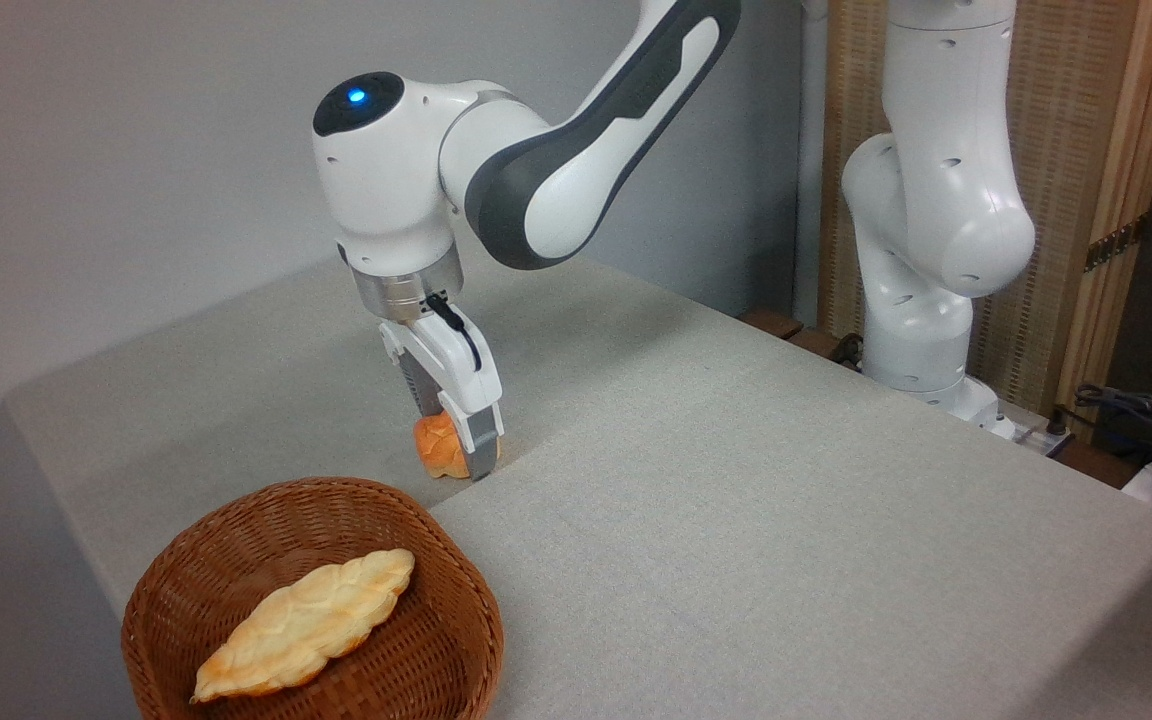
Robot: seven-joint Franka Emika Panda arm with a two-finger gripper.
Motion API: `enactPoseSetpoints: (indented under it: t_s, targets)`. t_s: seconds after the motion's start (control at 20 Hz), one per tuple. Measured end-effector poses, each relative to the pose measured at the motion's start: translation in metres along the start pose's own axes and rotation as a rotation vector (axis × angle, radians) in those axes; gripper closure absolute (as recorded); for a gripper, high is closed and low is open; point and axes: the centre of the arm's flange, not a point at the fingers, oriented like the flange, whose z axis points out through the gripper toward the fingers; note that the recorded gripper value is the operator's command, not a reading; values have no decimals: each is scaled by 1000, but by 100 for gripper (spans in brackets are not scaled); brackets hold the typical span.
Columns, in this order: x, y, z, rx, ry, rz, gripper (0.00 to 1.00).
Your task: Put bread into the basket
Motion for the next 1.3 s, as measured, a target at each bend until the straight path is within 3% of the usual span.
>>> enactPoseSetpoints:
  t_s: [0.4,0.7,0.75,0.85,0.9,0.95,1.15,1.3]
  targets:
    - [1,-1,-8,9,10,4,60]
    - [-6,-19,-80,16,54,-24,55]
    - [-10,-25,-92,26,72,-37,51]
    - [-16,-39,-114,56,109,-58,37]
    - [-18,-44,-122,78,123,-62,14]
    - [-18,-52,-130,113,153,-68,0]
    - [-16,-75,-149,243,279,-94,0]
    - [-10,-85,-149,301,327,-100,0]
